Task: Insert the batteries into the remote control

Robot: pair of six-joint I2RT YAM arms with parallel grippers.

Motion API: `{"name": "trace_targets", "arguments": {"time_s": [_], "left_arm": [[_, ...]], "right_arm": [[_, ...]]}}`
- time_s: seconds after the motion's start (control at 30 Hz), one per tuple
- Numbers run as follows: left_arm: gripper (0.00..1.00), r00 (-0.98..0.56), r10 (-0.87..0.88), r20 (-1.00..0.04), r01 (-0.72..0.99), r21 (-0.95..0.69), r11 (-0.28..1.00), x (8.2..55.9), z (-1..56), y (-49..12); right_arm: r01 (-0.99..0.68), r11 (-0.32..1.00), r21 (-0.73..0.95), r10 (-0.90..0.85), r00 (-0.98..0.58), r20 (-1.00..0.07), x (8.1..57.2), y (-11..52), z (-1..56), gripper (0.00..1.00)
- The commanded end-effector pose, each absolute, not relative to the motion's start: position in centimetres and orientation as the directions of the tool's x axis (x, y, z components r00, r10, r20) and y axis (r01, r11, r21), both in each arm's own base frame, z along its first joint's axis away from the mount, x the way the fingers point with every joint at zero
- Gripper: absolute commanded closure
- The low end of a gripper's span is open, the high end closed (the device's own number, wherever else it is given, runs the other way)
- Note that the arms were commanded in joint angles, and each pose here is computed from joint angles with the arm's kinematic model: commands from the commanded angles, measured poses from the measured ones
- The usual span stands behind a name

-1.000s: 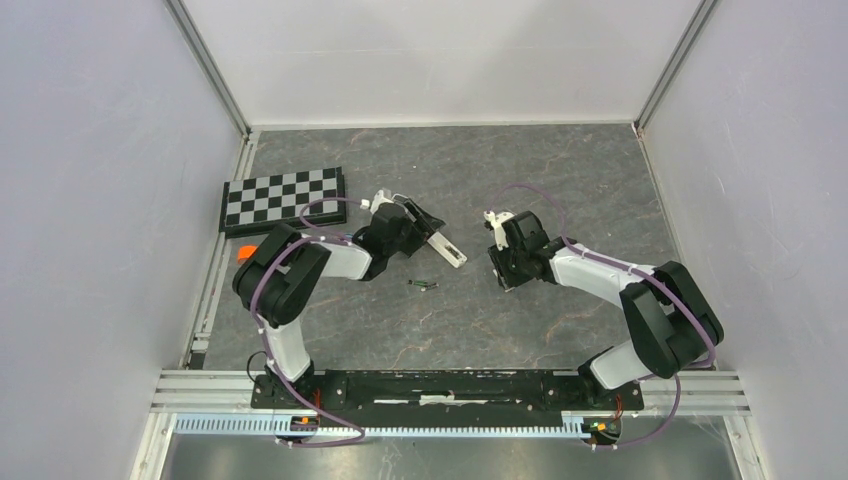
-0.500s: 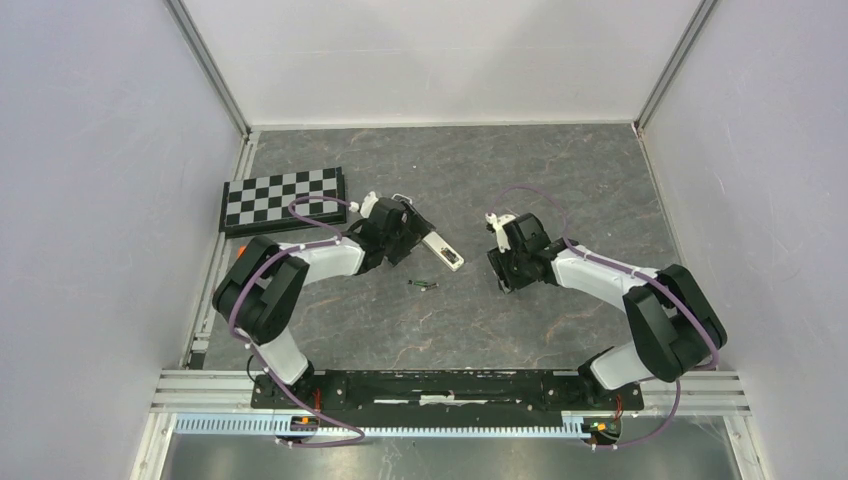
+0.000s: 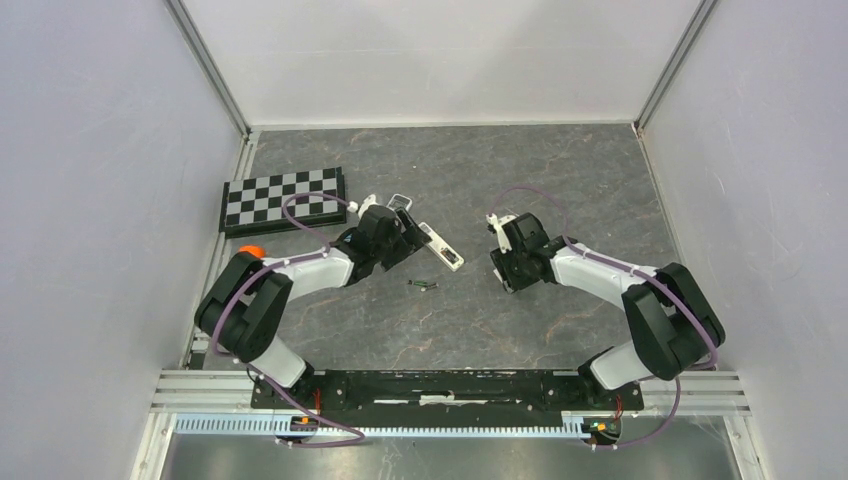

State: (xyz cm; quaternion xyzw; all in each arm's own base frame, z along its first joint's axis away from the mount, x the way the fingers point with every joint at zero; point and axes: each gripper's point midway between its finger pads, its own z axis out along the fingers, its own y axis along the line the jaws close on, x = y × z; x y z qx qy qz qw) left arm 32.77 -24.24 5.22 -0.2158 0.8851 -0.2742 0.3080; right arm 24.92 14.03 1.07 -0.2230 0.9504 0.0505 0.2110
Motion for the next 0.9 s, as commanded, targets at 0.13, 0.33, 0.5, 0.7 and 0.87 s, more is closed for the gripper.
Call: {"name": "trace_targets", "arguments": {"time_s": [0.13,0.33,0.5,0.7,0.87], "left_arm": [[0.14,-0.699,-0.473,-0.537,0.124,-0.742,0.659,33.6,11.7,-28.3],[0.19,-0.716,-0.462,-0.524,0.169,-0.771,0.614,33.3,11.9,-29.4],[0.25,-0.739,-0.438,-0.511,0.204,-0.790,0.578,32.7,11.8,-30.3],[0.34,-0.784,-0.418,-0.460,0.176,-0.809,0.560,31.6,10.5,-31.3],[0.36,-0.823,-0.377,-0.425,0.187,-0.829,0.527,30.8,10.1,-32.7]], "right_arm": [[-0.540,0.840,-0.052,-0.542,-0.835,-0.095,18.3,11.3,-3.2,0.55],[-0.543,0.838,-0.042,-0.545,-0.837,-0.050,17.3,11.1,-3.6,0.64],[-0.534,0.845,-0.038,-0.535,-0.843,-0.060,17.6,11.4,-3.5,0.67],[-0.493,0.869,-0.041,-0.493,-0.855,-0.163,19.6,12.6,-2.4,0.70],[-0.483,0.875,-0.016,-0.470,-0.841,-0.268,21.2,14.1,-0.7,0.70]]}}
